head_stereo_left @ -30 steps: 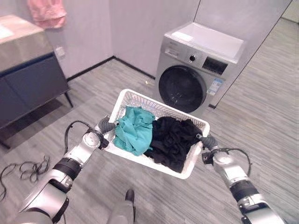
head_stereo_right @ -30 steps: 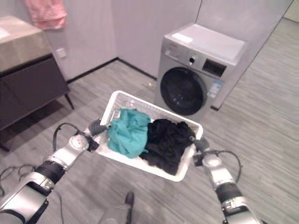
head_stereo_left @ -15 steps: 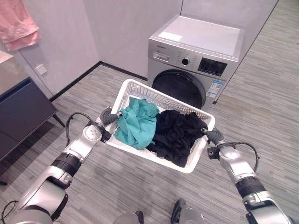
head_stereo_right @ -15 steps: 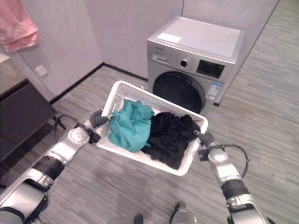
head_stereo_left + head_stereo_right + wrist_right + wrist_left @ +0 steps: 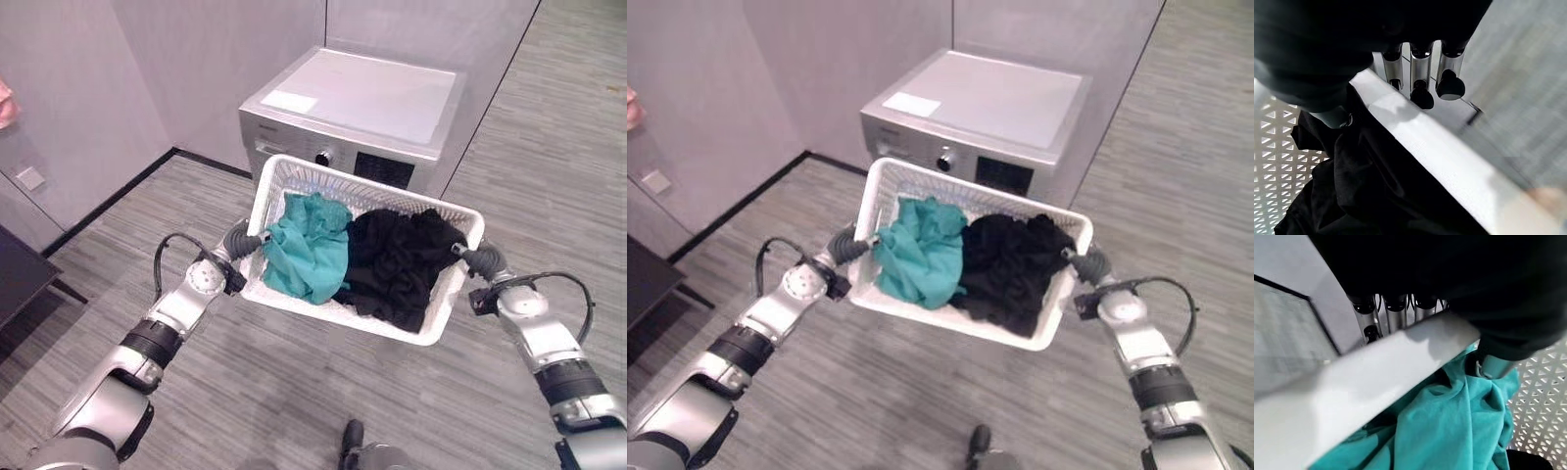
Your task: Grab the laundry basket,head to the washer,open it,put in the laundry and shut it.
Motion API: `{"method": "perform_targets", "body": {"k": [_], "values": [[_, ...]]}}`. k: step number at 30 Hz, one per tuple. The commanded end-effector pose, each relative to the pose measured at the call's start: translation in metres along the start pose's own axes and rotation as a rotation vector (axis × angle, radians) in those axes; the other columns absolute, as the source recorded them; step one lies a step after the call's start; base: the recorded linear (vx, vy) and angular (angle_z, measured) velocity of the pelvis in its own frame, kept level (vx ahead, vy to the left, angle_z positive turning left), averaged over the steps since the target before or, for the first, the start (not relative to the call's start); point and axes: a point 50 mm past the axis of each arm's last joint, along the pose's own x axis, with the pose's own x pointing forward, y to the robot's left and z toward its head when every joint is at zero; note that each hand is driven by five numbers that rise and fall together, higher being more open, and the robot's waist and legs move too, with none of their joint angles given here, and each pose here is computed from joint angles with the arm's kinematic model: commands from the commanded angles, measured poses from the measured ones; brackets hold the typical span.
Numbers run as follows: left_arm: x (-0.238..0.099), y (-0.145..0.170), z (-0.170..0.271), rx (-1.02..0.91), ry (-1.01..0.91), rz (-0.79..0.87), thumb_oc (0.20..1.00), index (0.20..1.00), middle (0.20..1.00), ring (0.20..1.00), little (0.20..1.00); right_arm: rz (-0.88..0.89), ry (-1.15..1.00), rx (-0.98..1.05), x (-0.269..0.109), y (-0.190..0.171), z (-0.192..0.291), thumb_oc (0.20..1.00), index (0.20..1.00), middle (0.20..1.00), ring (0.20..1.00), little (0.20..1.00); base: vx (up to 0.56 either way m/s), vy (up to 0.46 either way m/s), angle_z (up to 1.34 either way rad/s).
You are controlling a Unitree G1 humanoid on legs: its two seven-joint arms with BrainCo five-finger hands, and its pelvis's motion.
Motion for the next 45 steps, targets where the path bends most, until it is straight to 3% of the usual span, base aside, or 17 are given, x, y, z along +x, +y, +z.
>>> {"method": "perform_targets", "body": {"k": [1, 8, 14, 24, 30, 36, 45], "values": [[0.004, 0.075, 0.042, 0.045, -0.143, 0.246, 0.200, 0.200, 0.200, 0.200, 0.200, -0.135, -0.185, 0.022, -0.001, -0.041, 0.039, 0.200, 0.200, 0.200, 0.200, 0.200, 0.06, -0.190, -0.07], [0.009, 0.072, 0.080, 0.012, -0.275, 0.257, 0.200, 0.200, 0.200, 0.200, 0.200, -0.125, -0.345, -0.012, -0.016, -0.042, 0.071, 0.200, 0.200, 0.200, 0.200, 0.200, 0.09, -0.049, 0.10], [0.009, 0.088, 0.103, 0.066, -0.347, 0.301, 0.200, 0.200, 0.200, 0.200, 0.200, -0.149, -0.404, -0.009, -0.010, -0.038, 0.086, 0.200, 0.200, 0.200, 0.200, 0.200, 0.16, 0.068, 0.04], [0.021, 0.120, 0.157, 0.221, -0.401, 0.364, 0.200, 0.200, 0.200, 0.200, 0.200, -0.141, -0.333, 0.006, 0.030, -0.027, 0.106, 0.200, 0.200, 0.200, 0.200, 0.200, 0.23, 0.130, -0.31], [0.029, 0.138, 0.179, 0.298, -0.337, 0.381, 0.200, 0.200, 0.200, 0.200, 0.200, -0.180, -0.183, -0.155, 0.054, -0.052, 0.123, 0.200, 0.200, 0.200, 0.200, 0.200, 0.31, 0.265, -0.18], [0.033, 0.142, 0.154, 0.315, -0.211, 0.346, 0.200, 0.200, 0.200, 0.200, 0.200, -0.167, -0.111, -0.186, 0.057, -0.061, 0.117, 0.200, 0.200, 0.200, 0.200, 0.200, 0.16, 0.194, -0.06], [0.036, 0.124, 0.108, 0.347, -0.073, 0.222, 0.200, 0.200, 0.200, 0.200, 0.200, -0.124, 0.124, -0.252, 0.053, -0.081, 0.068, 0.200, 0.200, 0.200, 0.200, 0.200, 0.21, -0.101, 0.00]]}}
